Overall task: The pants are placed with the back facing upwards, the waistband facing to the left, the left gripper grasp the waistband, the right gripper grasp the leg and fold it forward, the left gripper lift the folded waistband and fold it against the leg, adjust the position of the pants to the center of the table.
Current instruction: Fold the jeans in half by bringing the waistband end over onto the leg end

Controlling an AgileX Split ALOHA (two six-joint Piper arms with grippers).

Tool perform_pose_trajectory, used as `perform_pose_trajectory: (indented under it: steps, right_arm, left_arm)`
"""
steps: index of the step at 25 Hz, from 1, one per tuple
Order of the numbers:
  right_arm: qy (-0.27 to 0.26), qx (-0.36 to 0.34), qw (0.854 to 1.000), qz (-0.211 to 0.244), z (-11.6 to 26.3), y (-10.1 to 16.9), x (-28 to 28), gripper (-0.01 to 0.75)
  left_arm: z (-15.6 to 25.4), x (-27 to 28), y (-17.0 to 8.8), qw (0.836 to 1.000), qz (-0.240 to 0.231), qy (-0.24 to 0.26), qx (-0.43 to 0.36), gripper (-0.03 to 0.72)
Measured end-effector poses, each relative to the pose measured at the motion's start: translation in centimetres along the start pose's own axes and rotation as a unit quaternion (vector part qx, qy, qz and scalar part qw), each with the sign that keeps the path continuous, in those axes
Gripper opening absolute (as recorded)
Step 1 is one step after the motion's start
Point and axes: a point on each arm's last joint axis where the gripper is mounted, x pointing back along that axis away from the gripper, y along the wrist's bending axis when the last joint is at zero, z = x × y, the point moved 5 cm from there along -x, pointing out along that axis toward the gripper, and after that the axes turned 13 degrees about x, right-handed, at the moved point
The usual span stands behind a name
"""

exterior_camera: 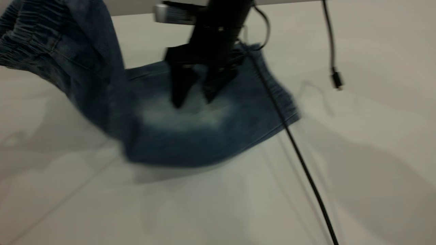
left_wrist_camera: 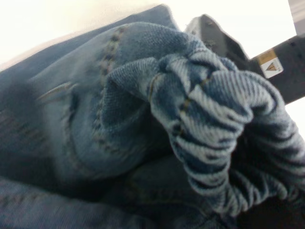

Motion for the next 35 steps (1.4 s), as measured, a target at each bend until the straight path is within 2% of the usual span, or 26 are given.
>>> perform_pose_trajectory:
  steps: [3, 7, 17, 23, 27, 35]
  right_arm:
    - [0.003, 0.009, 1.0, -0.013, -0.2, 1.3, -0.5, 0.483]
    - [0.007, 0.002, 1.0, -0.01, -0.1, 0.9, 1.6, 0.483]
    - [-0.101, -0.014, 0.993, 0.063, -1.3, -2.8, 14.5, 0.479]
    - [-0.156, -0.02, 0.983, 0.097, -0.8, -3.3, 21.8, 0.479]
    - [-0.162, -0.008, 0.981, 0.108, -0.8, -2.4, 23.6, 0.479]
    - [-0.163, -0.005, 0.979, 0.121, -0.5, -2.5, 24.5, 0.479]
  left_arm:
    - [0.8, -1.0, -1.2, 0.999, 0.008, 0.017, -0.027, 0.078]
    - [1.3, -1.6, -2.0, 0.999, 0.013, 0.028, -0.039, 0.078]
    - [1.0, -1.7, -2.1, 0.999, 0.013, 0.015, -0.031, 0.078]
    - [1.1, -4.1, -2.4, 0.998, 0.003, 0.024, -0.051, 0.078]
    - [0.5, -6.6, -3.0, 0.997, 0.005, 0.04, -0.065, 0.078]
    - [-0.8, -13.1, -2.8, 0.993, 0.014, 0.09, -0.08, 0.078]
